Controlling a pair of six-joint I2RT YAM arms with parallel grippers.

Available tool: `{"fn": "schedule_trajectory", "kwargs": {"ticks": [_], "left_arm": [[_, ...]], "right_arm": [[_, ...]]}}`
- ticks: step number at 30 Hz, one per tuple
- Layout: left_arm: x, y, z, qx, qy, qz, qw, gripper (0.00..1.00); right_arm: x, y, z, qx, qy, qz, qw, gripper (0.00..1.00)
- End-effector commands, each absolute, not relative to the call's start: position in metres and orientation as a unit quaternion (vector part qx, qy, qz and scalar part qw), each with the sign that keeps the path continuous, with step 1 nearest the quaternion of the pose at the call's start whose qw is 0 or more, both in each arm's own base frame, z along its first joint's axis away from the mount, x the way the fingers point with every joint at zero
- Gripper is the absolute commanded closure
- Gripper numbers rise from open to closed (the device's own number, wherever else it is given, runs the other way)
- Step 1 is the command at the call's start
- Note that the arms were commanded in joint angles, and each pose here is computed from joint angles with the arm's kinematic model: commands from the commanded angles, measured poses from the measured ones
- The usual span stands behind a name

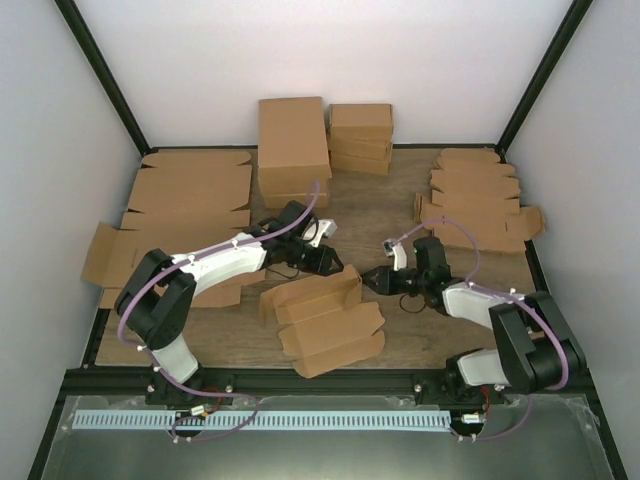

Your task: Fold the paper box

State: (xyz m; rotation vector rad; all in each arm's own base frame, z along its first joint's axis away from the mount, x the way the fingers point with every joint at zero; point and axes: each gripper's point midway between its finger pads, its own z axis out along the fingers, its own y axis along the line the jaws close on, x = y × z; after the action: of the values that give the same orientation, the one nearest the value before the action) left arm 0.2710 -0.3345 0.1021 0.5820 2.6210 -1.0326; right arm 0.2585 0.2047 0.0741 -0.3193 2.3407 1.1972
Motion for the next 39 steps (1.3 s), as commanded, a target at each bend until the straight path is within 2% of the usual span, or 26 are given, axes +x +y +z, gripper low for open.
{"fn": "schedule_trajectory", "kwargs": {"ticks": [1, 8, 12, 23, 25, 32, 39], "left_arm": [[0.269, -0.344, 0.116, 0.211, 0.891, -0.378, 0.136, 0.56], [0.261, -0.344, 0.109, 0.217, 0.890, -0.382, 0.122, 0.55], [0.258, -0.344, 0.104, 0.219, 0.891, -0.379, 0.117, 0.55], [0.253, -0.345, 0.097, 0.224, 0.894, -0.373, 0.109, 0.56], [0.252, -0.345, 0.094, 0.224, 0.897, -0.364, 0.111, 0.56], [0.246, -0.347, 0.092, 0.228, 0.902, -0.347, 0.122, 0.56], [0.241, -0.345, 0.092, 0.228, 0.904, -0.337, 0.128, 0.56]], "right_arm": [[0.258, 0.204, 0.099, -0.132, 0.826, 0.455, 0.305, 0.77], [0.235, 0.199, 0.111, -0.151, 0.800, 0.469, 0.344, 0.77], [0.228, 0.199, 0.114, -0.160, 0.791, 0.475, 0.350, 0.70], [0.220, 0.215, 0.111, -0.192, 0.794, 0.456, 0.354, 0.65], [0.213, 0.216, 0.109, -0.187, 0.794, 0.446, 0.368, 0.61], [0.197, 0.214, 0.116, -0.195, 0.772, 0.444, 0.410, 0.61], [0.197, 0.222, 0.109, -0.206, 0.782, 0.423, 0.409, 0.60]]}}
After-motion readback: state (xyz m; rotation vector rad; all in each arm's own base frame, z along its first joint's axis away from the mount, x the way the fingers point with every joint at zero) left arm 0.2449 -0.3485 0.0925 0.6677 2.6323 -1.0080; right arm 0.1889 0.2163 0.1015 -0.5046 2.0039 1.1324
